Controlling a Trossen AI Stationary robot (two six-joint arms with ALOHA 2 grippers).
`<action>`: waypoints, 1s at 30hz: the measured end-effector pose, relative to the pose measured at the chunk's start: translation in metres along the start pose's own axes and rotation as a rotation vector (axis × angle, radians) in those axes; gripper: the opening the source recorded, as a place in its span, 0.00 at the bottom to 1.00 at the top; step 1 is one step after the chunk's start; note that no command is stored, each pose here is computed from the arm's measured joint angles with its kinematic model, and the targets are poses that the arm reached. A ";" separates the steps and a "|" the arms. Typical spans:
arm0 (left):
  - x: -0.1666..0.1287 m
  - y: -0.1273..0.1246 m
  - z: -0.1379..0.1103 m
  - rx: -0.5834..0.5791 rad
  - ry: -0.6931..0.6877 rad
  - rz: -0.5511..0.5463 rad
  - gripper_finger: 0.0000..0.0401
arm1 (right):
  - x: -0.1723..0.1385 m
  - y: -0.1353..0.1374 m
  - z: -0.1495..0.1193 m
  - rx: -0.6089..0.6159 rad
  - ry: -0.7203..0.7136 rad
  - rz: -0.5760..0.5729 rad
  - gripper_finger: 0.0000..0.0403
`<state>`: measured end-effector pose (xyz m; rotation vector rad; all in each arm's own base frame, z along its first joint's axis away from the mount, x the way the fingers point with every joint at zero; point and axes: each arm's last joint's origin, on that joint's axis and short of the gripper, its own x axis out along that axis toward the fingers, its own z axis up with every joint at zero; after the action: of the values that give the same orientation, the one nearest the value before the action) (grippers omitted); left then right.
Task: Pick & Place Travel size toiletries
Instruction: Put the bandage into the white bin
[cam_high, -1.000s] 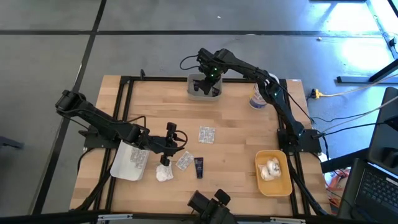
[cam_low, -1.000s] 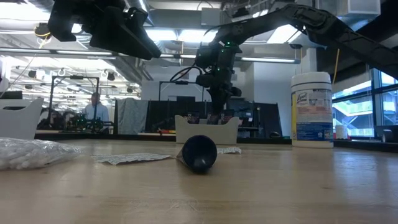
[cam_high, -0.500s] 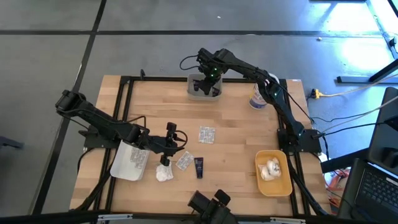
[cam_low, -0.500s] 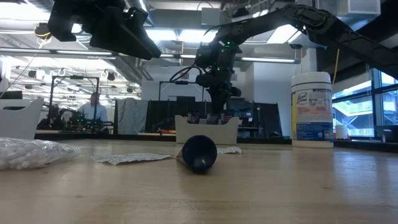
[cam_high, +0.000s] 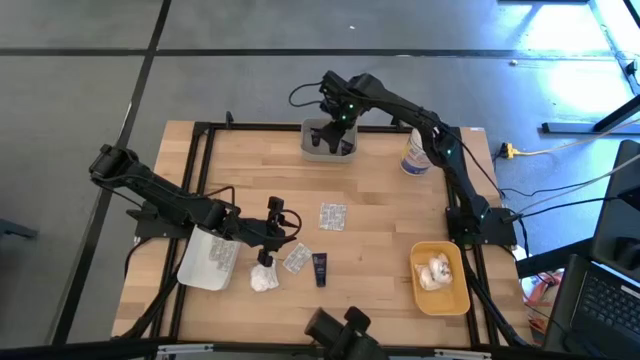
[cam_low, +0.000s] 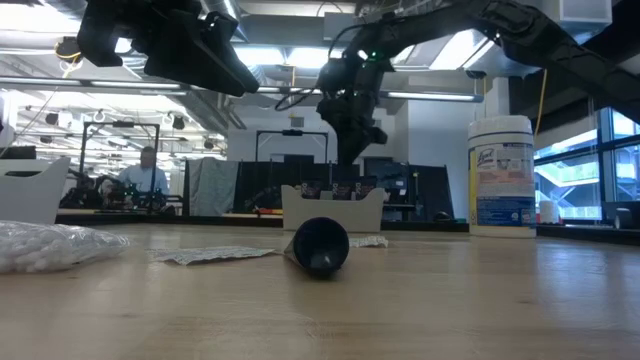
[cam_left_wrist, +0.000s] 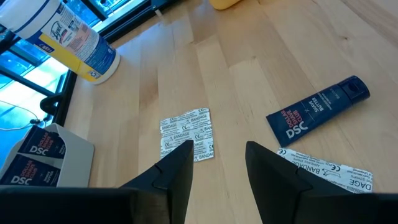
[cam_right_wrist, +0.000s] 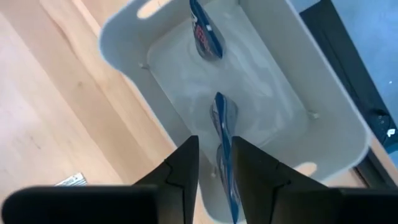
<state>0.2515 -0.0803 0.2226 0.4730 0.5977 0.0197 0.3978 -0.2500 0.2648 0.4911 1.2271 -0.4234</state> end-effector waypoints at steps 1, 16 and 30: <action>0.000 0.000 0.000 0.000 0.000 0.000 0.36 | -0.005 0.001 0.000 -0.002 -0.010 0.001 0.24; 0.000 0.000 0.000 0.000 0.000 0.000 0.36 | -0.081 0.044 -0.025 -0.103 -0.106 0.029 0.12; 0.000 0.000 0.000 0.000 0.000 0.000 0.36 | -0.136 0.123 -0.078 -0.241 -0.112 0.028 0.04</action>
<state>0.2515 -0.0803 0.2227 0.4727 0.5974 0.0195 0.3664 -0.0987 0.3907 0.2743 1.1438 -0.2710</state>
